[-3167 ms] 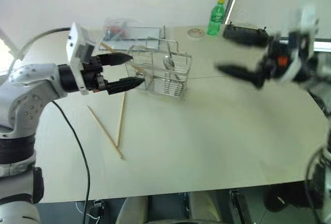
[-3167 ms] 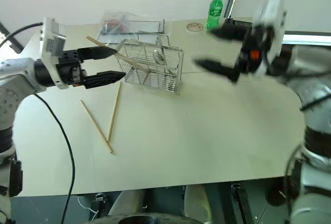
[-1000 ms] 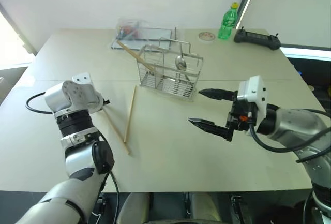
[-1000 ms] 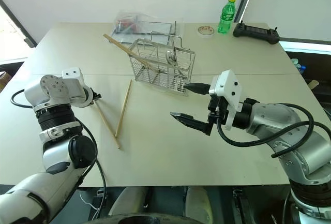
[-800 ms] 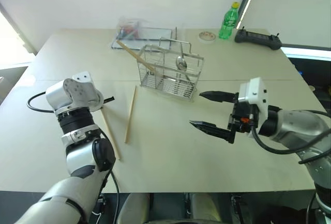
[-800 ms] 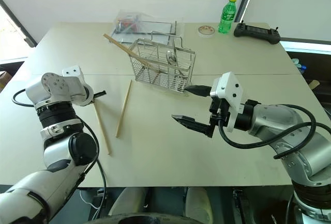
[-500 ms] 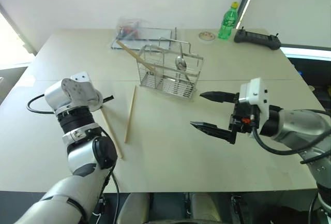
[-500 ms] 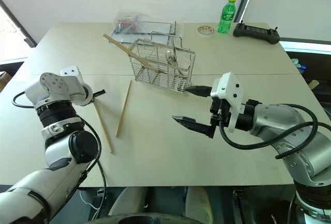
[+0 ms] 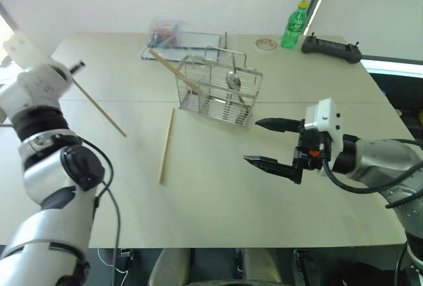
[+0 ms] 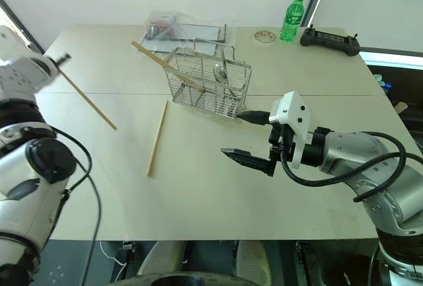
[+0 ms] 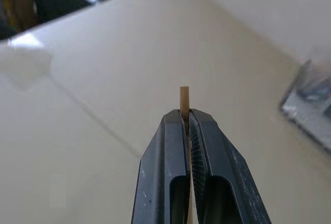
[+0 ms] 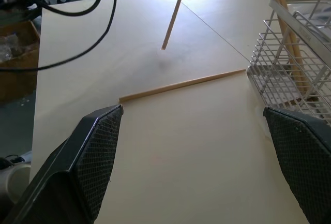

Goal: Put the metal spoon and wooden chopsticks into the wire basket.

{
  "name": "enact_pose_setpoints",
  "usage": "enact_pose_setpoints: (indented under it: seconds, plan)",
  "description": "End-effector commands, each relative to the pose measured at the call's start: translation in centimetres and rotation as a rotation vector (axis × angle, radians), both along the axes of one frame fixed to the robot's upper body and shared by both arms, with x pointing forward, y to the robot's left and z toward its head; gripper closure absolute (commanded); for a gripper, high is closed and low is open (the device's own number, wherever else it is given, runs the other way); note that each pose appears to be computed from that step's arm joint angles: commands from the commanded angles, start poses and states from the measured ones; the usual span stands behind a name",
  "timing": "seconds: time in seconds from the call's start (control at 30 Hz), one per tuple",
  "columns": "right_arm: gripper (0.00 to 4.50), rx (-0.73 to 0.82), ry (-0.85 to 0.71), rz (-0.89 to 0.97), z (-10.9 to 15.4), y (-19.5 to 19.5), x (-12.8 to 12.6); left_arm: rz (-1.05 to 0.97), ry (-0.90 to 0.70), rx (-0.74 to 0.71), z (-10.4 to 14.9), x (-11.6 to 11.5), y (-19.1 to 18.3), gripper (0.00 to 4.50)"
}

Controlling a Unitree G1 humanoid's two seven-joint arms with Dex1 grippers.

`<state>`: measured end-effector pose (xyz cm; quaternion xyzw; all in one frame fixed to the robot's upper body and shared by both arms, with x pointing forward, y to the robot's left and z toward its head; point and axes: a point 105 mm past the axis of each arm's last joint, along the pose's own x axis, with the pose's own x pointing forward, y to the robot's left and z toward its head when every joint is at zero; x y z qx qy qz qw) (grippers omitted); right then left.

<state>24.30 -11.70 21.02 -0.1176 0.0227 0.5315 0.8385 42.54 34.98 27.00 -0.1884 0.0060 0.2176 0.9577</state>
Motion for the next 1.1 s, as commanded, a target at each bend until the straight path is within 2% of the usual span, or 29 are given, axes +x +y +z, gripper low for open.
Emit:
enact_pose_setpoints:
  seconds: [0.03, 0.1, 0.17, 0.27, 0.4, 0.57, 0.73, 1.1]
  plan:
    - [0.00, 0.014, -0.043, -0.006, 1.1, 0.0, -0.3, -0.161, -0.362, 0.253, 9.7, -0.1, -3.0, 4.47]
    - [0.00, 0.025, -0.038, -0.015, 1.1, 0.1, -0.3, -0.248, -0.558, 0.316, 13.8, -0.9, -5.4, 4.47]
    - [0.00, 0.028, -0.036, -0.020, 1.0, 0.2, -0.5, -0.315, -0.685, 0.332, 16.2, -1.5, -7.7, 4.47]
    - [0.00, 0.028, -0.034, -0.022, 1.0, 0.2, -0.7, -0.418, -0.813, 0.335, 18.7, -1.9, -11.3, 4.47]
    - [0.00, 0.021, -0.039, -0.043, 1.0, -0.1, -0.9, -0.544, -0.887, 0.369, 20.0, -2.2, -15.2, 4.47]
    - [0.00, 0.039, -0.044, -0.081, 0.9, -0.3, -1.3, -0.700, -0.896, 0.444, 18.5, -1.4, -19.8, 4.47]
    - [0.00, 0.060, -0.049, -0.119, 0.7, -0.2, -1.6, -0.802, -0.890, 0.451, 17.0, -0.9, -22.9, 4.47]
    - [0.00, 0.088, -0.066, -0.185, 0.8, -0.4, -1.6, -0.892, -0.809, 0.457, 13.5, 0.1, -25.3, 4.47]
